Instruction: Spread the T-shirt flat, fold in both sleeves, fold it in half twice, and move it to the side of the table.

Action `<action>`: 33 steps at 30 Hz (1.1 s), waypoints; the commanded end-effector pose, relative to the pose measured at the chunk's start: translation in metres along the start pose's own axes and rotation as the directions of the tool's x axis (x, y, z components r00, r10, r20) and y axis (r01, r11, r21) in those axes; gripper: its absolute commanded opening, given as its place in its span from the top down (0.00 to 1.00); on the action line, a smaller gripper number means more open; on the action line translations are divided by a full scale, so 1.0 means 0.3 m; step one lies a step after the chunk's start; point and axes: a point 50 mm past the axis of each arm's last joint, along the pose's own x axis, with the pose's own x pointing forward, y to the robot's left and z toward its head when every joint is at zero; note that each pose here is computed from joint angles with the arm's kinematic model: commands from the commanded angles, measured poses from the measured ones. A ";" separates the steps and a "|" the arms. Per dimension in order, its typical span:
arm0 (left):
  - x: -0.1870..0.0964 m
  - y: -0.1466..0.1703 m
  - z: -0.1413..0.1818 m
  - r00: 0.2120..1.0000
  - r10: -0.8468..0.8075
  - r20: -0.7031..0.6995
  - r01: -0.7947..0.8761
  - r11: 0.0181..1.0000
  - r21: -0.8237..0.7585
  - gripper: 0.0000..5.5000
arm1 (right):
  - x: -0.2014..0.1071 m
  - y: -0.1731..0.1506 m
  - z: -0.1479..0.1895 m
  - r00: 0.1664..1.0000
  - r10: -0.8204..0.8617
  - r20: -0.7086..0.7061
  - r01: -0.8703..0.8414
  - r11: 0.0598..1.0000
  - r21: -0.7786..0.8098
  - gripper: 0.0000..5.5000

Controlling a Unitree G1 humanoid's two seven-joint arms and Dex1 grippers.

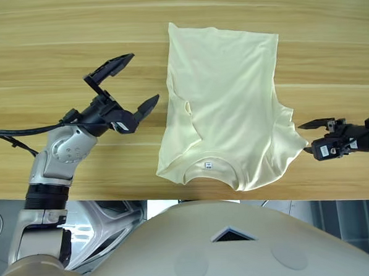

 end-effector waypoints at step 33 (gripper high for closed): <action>0.010 -0.015 0.002 1.000 -0.019 0.000 0.019 1.000 0.000 0.02 | -0.094 -0.109 0.052 0.987 -0.161 0.020 0.162 0.986 -0.040 1.00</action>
